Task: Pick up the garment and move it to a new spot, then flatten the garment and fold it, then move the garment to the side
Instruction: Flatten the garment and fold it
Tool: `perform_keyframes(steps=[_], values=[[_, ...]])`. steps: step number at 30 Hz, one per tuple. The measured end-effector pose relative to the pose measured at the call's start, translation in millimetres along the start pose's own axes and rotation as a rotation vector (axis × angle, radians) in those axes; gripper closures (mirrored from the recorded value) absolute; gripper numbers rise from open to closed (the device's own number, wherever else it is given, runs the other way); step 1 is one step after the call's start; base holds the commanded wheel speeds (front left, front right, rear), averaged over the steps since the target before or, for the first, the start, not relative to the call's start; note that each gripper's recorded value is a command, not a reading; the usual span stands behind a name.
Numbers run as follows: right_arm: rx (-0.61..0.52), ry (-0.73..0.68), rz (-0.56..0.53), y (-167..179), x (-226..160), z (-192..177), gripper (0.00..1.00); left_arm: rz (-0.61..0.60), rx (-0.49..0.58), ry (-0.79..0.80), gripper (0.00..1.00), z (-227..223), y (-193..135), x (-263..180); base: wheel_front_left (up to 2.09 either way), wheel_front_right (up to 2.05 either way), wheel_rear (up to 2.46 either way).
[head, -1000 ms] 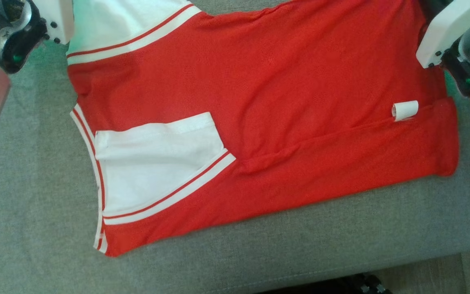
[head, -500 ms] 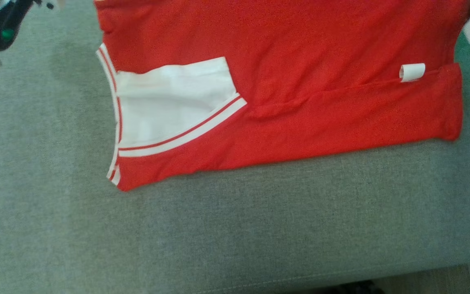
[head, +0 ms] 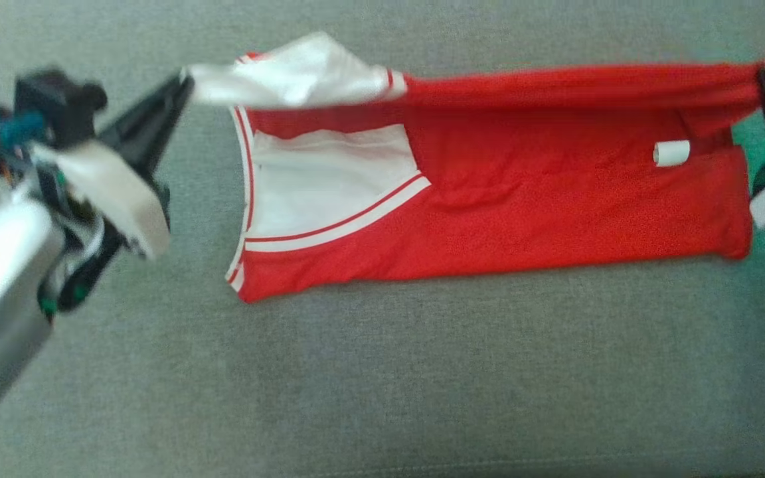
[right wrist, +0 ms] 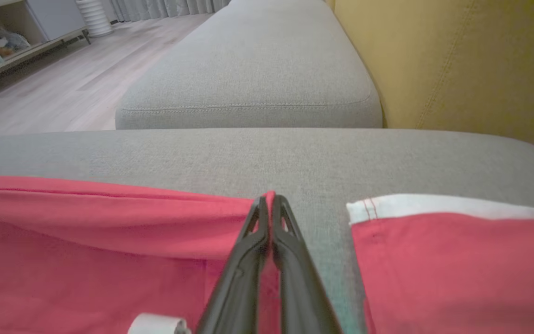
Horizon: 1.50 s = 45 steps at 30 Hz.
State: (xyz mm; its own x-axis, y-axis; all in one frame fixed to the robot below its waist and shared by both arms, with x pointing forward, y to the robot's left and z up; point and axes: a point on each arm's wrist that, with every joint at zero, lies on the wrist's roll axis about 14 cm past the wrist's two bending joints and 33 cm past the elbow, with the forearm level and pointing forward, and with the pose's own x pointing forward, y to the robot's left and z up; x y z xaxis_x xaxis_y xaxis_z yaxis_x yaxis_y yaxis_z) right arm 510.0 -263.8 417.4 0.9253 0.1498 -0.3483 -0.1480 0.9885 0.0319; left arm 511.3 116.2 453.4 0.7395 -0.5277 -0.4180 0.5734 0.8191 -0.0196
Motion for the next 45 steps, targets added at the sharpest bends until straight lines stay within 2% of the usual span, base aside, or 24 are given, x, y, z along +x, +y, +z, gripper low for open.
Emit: perform_keyframes(steps=[7,12,13,14,15,16,19,23,25,26,30,35,41,42,43,44,45], values=[[0.026,0.02,0.01,7,-21,-23,1.0,0.002,-0.061,0.018,1.0,-28,-29,-34,0.0,0.0,0.0],[0.035,0.059,0.002,9,-36,-42,1.0,0.016,-0.151,0.047,1.0,-53,-45,-46,0.0,0.0,0.0],[0.042,0.063,-0.002,10,-38,-44,0.85,0.022,-0.157,0.047,1.0,-56,-46,-46,0.0,0.0,0.0],[0.055,0.065,-0.007,11,-39,-47,0.31,0.03,-0.163,0.039,0.75,-57,-46,-47,0.0,0.0,0.0],[0.071,0.064,-0.014,12,-40,-49,0.0,0.04,-0.17,0.029,0.27,-58,-46,-47,0.0,0.0,0.0],[0.089,0.056,-0.024,12,-42,-49,0.0,0.052,-0.179,0.01,0.0,-58,-47,-46,0.0,0.0,0.0],[0.135,0.005,-0.06,11,-50,-47,0.0,0.121,-0.19,-0.098,0.0,-47,-45,-47,0.0,0.0,0.0],[0.215,-0.074,-0.14,6,-66,-45,0.0,0.25,-0.141,-0.225,0.0,-30,-41,-52,0.0,0.0,0.0],[0.236,-0.083,-0.154,7,-70,-47,0.0,0.276,-0.143,-0.245,0.0,-26,-42,-53,0.0,0.0,0.0],[0.269,-0.091,-0.18,12,-76,-53,0.0,0.329,-0.149,-0.316,0.0,-11,-46,-58,0.0,0.0,0.0],[0.304,-0.09,-0.199,18,-77,-56,0.0,0.404,-0.168,-0.409,0.0,5,-54,-70,0.0,0.0,0.0],[0.31,-0.047,-0.231,13,-68,-58,0.0,0.493,-0.19,-0.434,0.0,-6,-68,-93,0.0,0.0,0.0],[0.309,0.076,-0.24,14,-51,-74,0.0,0.516,-0.196,-0.459,0.0,-7,-75,-105,0.0,0.0,0.0],[0.308,0.105,-0.235,16,-49,-79,0.12,0.523,-0.195,-0.467,0.0,-6,-74,-107,0.0,0.0,0.0],[0.31,0.132,-0.23,19,-47,-84,0.12,0.527,-0.191,-0.471,0.0,-5,-73,-108,0.0,0.0,0.0],[0.312,0.141,-0.226,21,-46,-85,0.45,0.536,-0.188,-0.474,0.0,-6,-71,-111,0.0,0.0,0.0],[0.312,0.15,-0.221,22,-45,-86,0.87,0.543,-0.184,-0.477,0.0,-5,-69,-113,0.0,0.0,0.0]])
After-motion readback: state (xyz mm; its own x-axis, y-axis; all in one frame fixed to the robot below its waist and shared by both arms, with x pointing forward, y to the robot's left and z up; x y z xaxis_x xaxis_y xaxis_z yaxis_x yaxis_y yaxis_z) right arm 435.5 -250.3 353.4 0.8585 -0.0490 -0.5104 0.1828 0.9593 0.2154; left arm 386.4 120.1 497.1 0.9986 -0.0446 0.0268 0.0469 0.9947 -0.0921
